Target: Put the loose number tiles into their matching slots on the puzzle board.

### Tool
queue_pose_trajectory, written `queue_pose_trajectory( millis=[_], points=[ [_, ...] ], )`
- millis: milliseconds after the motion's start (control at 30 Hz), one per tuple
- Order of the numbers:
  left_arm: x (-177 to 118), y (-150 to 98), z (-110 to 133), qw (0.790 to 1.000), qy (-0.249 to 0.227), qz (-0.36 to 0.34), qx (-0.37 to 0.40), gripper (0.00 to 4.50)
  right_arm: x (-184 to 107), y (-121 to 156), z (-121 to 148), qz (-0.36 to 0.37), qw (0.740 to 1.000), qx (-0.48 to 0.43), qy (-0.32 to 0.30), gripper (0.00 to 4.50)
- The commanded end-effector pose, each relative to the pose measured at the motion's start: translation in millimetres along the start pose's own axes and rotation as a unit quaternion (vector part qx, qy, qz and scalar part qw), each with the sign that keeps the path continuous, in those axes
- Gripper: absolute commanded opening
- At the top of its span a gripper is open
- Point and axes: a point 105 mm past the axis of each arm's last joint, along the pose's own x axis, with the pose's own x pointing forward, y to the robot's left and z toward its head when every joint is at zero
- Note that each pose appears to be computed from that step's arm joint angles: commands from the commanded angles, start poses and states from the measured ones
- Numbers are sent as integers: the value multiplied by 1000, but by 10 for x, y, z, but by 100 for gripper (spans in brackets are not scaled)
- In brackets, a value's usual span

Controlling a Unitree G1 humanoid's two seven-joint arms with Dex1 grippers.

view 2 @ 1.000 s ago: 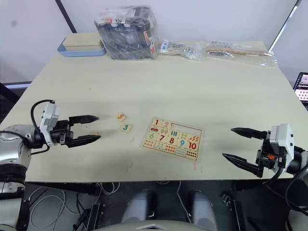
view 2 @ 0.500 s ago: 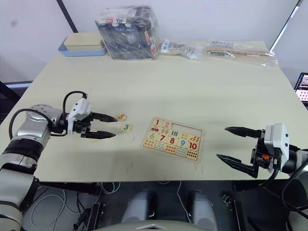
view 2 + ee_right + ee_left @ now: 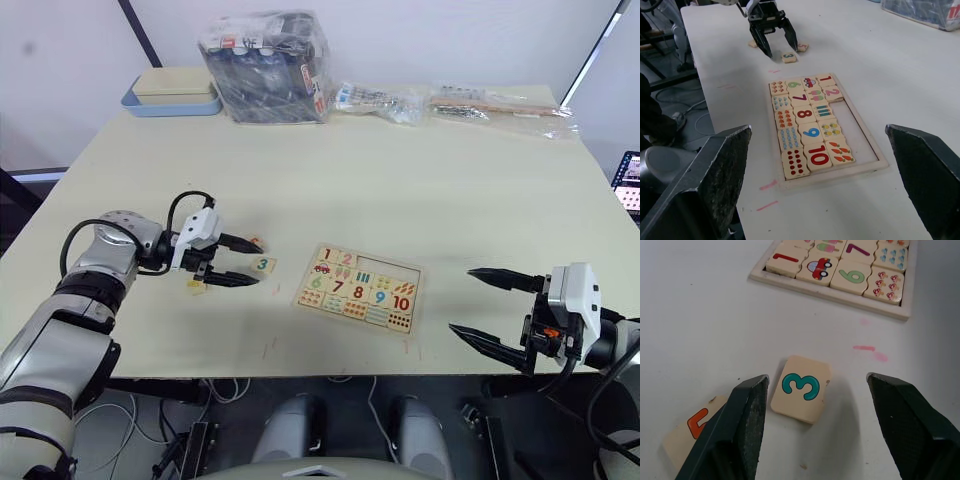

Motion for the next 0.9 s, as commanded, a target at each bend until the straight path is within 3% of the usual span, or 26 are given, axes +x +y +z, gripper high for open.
queue_pose_trajectory(
  millis=[33, 900],
  points=[
    [-46, 29, 68, 1000, 6, -7, 20, 337, -35, 4, 118, -10, 999, -27, -13, 450],
    [-29, 101, 65, 999, 27, -1, 28, 337, -51, 48, 102, -24, 999, -23, -10, 450]
  ],
)
